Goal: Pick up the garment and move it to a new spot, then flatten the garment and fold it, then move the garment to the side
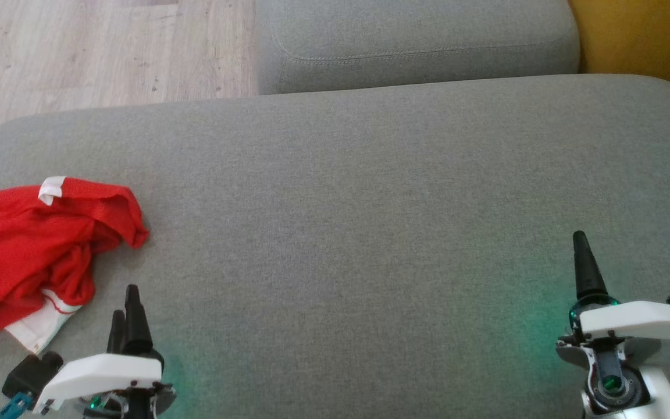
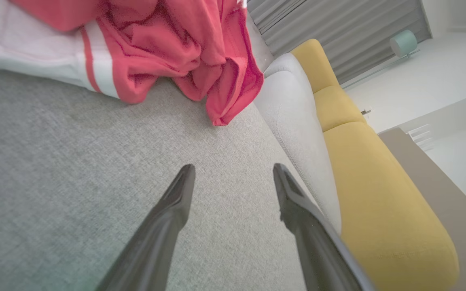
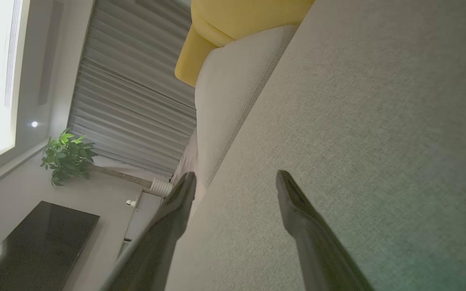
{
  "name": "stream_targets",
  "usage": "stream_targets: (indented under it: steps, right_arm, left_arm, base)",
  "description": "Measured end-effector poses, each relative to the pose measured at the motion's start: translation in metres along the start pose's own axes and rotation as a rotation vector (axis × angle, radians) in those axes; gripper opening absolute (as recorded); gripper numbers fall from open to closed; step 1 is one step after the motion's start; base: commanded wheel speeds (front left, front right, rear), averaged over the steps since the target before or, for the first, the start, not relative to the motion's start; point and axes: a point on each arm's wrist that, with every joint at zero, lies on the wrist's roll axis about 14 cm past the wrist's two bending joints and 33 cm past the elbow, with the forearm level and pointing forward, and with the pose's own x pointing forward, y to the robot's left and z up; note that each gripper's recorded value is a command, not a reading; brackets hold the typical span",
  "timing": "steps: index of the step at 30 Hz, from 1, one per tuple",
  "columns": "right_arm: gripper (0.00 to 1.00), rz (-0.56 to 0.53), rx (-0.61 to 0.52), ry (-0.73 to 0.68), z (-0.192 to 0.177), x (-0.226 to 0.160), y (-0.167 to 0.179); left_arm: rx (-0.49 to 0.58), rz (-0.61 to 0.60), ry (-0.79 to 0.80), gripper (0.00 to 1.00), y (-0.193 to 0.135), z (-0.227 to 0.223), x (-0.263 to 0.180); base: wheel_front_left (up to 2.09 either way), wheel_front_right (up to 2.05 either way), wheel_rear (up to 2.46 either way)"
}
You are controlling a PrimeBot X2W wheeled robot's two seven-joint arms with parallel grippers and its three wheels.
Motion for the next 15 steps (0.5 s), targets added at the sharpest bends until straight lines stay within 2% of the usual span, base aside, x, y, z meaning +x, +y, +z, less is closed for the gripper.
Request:
stream_targets:
  steps: [15]
  right_arm:
    - [1.0, 0.008, -0.212, 0.035, -0.0107, 0.0032, 0.0007]
  left_arm:
    - [0.224, -0.031, 0.003, 1.0, -0.0099, -0.0027, 0.0055]
  base:
    - [0.0, 0.0, 0.0]
